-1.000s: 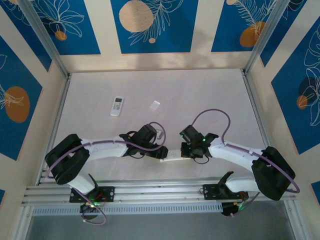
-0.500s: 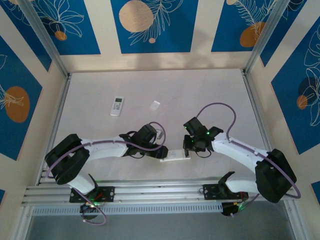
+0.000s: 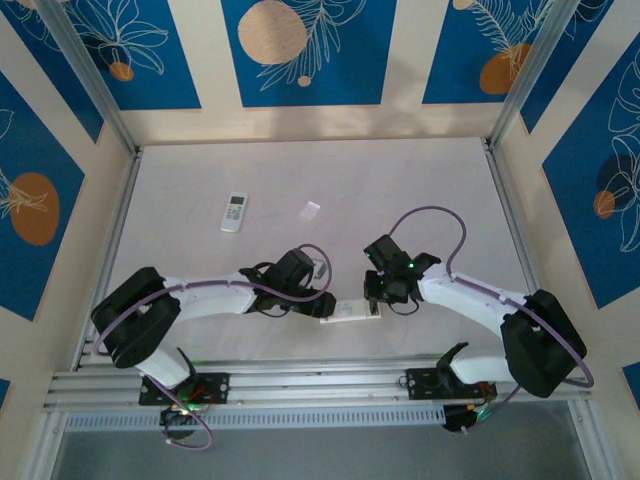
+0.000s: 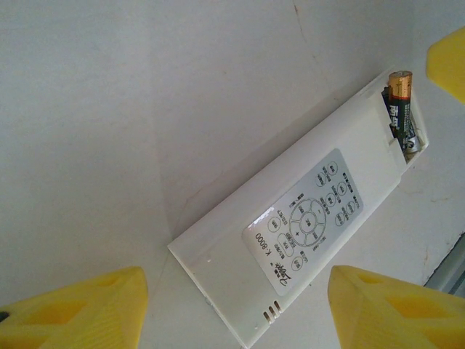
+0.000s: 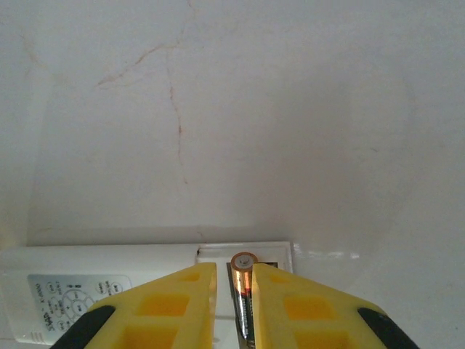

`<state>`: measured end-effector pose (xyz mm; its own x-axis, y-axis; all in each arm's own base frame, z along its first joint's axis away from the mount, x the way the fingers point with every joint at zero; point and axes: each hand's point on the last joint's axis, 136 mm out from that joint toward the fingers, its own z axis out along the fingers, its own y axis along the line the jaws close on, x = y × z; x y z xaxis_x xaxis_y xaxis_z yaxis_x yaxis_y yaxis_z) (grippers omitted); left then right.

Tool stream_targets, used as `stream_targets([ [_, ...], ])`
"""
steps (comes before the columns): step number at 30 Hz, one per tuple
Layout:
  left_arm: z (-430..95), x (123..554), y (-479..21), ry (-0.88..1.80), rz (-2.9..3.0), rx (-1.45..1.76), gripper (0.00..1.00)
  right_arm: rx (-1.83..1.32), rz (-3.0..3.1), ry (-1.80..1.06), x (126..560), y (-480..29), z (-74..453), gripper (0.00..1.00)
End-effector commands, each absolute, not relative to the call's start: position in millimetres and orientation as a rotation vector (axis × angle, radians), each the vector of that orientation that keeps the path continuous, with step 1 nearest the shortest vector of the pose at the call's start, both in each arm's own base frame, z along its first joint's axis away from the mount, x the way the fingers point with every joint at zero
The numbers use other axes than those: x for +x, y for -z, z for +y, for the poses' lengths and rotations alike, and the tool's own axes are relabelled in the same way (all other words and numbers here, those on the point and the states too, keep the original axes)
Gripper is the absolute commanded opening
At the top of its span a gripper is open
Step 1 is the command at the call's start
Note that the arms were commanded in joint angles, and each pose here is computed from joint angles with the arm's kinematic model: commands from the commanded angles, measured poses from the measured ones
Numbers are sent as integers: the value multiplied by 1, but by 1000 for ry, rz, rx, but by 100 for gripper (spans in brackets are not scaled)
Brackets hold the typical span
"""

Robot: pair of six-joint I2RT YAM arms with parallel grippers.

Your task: Load the batteries into the remote control

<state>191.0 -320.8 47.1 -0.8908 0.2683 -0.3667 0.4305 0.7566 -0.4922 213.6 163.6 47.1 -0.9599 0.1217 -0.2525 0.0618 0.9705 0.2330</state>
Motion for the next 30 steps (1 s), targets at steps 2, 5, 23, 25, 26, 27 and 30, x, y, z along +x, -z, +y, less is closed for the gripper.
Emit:
stream_targets([
  [2,-326,193,-52,854,2667,549,67,109,2889,-304,205,-37,162,21],
  [5,-326,194,-52,854,2668,548,67,105,2895,-291,203,-33,161,20],
  [23,-330,195,-54,858,2661,559,67,93,2963,-234,177,-17,156,12],
  [25,-330,196,-54,860,2661,557,67,99,2982,-232,168,-12,157,11],
  [26,-331,196,-54,861,2661,558,67,107,2993,-222,164,-10,156,11],
  [27,-331,196,-54,862,2662,557,67,115,3003,-207,159,-8,155,11],
  [30,-331,195,-55,868,2661,556,67,201,3047,-160,146,0,147,9],
])
